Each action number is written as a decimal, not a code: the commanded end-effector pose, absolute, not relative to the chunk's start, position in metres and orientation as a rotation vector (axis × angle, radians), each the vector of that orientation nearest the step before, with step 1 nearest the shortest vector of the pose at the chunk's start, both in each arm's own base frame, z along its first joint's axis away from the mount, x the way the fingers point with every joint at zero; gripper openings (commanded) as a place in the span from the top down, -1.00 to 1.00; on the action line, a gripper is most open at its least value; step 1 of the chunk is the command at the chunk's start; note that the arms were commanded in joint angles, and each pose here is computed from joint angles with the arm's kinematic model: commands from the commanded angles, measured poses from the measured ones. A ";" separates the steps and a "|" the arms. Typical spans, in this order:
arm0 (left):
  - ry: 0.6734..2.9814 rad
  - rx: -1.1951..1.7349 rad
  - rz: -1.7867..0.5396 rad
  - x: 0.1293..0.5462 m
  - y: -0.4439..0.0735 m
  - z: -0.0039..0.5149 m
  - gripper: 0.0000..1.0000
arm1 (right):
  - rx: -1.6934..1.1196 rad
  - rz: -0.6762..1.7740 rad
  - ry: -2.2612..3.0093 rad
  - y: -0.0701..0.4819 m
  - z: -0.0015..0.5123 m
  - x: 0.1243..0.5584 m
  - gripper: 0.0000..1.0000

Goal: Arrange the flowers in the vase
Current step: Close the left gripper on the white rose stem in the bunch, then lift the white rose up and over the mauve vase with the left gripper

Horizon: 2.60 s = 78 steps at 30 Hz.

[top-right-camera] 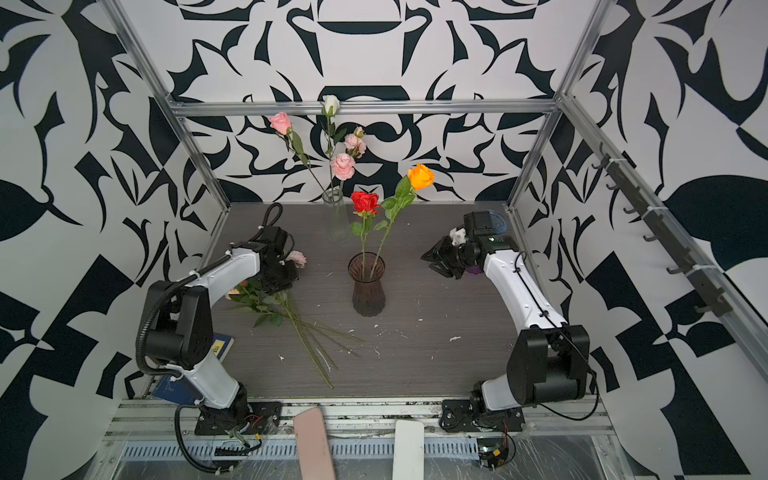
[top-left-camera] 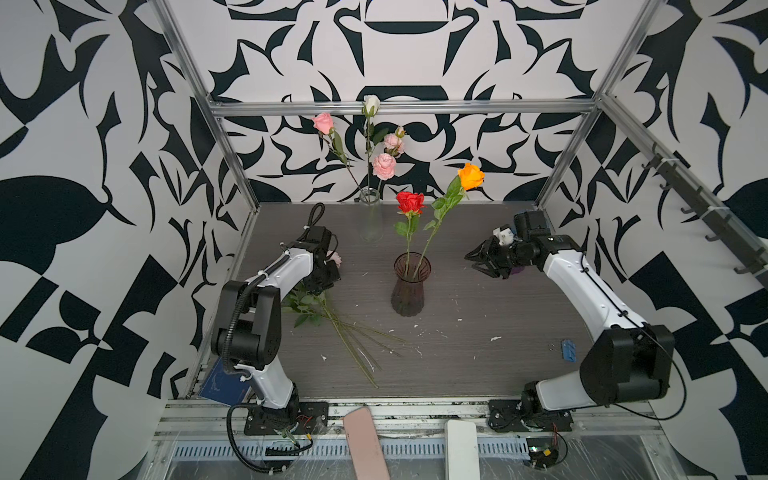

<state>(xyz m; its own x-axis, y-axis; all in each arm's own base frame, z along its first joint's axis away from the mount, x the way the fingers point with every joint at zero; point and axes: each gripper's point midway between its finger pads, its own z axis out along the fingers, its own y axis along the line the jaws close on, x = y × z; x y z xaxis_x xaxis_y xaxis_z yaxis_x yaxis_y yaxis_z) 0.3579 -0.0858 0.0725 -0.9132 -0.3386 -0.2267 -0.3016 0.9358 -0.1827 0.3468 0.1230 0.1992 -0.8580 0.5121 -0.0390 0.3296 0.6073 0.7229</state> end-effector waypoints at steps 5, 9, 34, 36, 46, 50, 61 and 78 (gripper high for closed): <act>2.781 -0.521 -0.272 0.363 -0.088 0.106 0.70 | 0.641 1.141 2.557 0.127 0.209 0.353 0.21; 2.820 -0.557 -0.287 0.355 -0.090 0.089 0.39 | 0.642 1.148 2.562 0.128 0.207 0.349 0.21; 2.933 -0.566 -0.225 0.345 -0.088 0.038 0.48 | 0.663 1.135 2.549 0.121 0.209 0.333 0.21; 2.917 -0.563 -0.213 0.344 -0.086 0.044 0.47 | 0.664 1.135 2.550 0.121 0.208 0.332 0.21; 2.935 -0.564 -0.137 0.331 -0.076 0.041 0.44 | 0.669 1.144 2.541 0.121 0.208 0.336 0.21; 2.936 -0.568 -0.149 0.332 -0.077 0.040 0.44 | 0.669 1.144 2.540 0.121 0.209 0.336 0.22; 2.987 -0.566 -0.225 0.338 -0.090 0.020 0.49 | 0.676 1.132 2.546 0.120 0.209 0.331 0.22; 2.451 -0.591 -0.453 0.402 -0.089 0.210 1.00 | 0.675 1.131 2.537 0.119 0.212 0.333 0.22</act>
